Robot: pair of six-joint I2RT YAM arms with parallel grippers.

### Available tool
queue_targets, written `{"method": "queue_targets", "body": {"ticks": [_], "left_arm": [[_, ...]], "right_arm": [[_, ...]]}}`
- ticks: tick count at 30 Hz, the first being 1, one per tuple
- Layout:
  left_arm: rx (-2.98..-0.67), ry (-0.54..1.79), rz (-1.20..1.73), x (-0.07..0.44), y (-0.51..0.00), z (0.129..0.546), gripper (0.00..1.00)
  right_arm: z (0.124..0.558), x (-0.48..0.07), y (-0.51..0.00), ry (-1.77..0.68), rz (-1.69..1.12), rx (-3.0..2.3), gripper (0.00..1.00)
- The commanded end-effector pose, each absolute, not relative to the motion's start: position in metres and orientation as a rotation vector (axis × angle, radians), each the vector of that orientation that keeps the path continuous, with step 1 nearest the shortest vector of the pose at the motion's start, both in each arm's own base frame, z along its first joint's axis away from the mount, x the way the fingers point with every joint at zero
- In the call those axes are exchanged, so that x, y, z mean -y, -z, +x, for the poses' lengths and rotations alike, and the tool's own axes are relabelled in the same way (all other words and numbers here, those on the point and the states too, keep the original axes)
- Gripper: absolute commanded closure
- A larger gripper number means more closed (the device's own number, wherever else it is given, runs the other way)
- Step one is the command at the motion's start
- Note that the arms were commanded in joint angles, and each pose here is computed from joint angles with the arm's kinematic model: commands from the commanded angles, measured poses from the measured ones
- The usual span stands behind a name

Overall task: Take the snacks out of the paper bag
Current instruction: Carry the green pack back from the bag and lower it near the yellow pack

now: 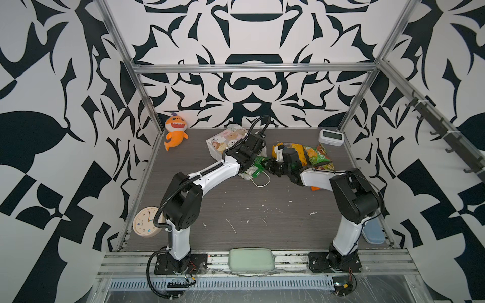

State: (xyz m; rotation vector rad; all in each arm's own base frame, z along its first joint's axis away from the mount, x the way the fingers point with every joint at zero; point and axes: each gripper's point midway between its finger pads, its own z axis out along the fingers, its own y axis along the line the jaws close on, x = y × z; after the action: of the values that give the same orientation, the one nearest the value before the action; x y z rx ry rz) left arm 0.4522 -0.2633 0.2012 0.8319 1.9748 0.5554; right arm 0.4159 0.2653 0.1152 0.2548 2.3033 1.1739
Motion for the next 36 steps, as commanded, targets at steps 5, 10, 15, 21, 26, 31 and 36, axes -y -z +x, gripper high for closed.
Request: {"method": "queue_targets", "body": {"ticks": [5,10,15,21,26,31,36], "left_arm": [[-1.946,-0.534,0.776,0.266,-0.218,0.457,0.95],[-1.946,-0.536,0.776,0.265,-0.219,0.456,0.95],[-1.943,-0.534,0.775,0.265,-0.219,0.456,0.95],[-1.941,-0.53,0.772,0.265,-0.22,0.456,0.95],[-1.937,-0.529,0.772,0.267,-0.222,0.457,0.95],[-1.935,-0.523,0.776,0.269,-0.223,0.457,0.95],[-1.929,-0.521,0.775,0.27,-0.226,0.458,0.95]], "right_arm": [[0.402,-0.258,-0.188,-1.189,0.191,-2.201,1.0],[0.375,-0.24,-0.21,-1.164,0.21,-2.196,1.0],[0.355,-0.193,-0.225,-1.07,0.332,-2.17,1.0],[0.335,-0.131,-0.236,-0.898,0.535,-2.119,1.0],[0.332,-0.093,-0.216,-0.832,0.77,-2.047,1.0],[0.346,-0.085,-0.205,-0.826,0.865,-1.999,1.0],[0.364,-0.086,-0.204,-0.846,0.892,-1.957,1.0]]}}
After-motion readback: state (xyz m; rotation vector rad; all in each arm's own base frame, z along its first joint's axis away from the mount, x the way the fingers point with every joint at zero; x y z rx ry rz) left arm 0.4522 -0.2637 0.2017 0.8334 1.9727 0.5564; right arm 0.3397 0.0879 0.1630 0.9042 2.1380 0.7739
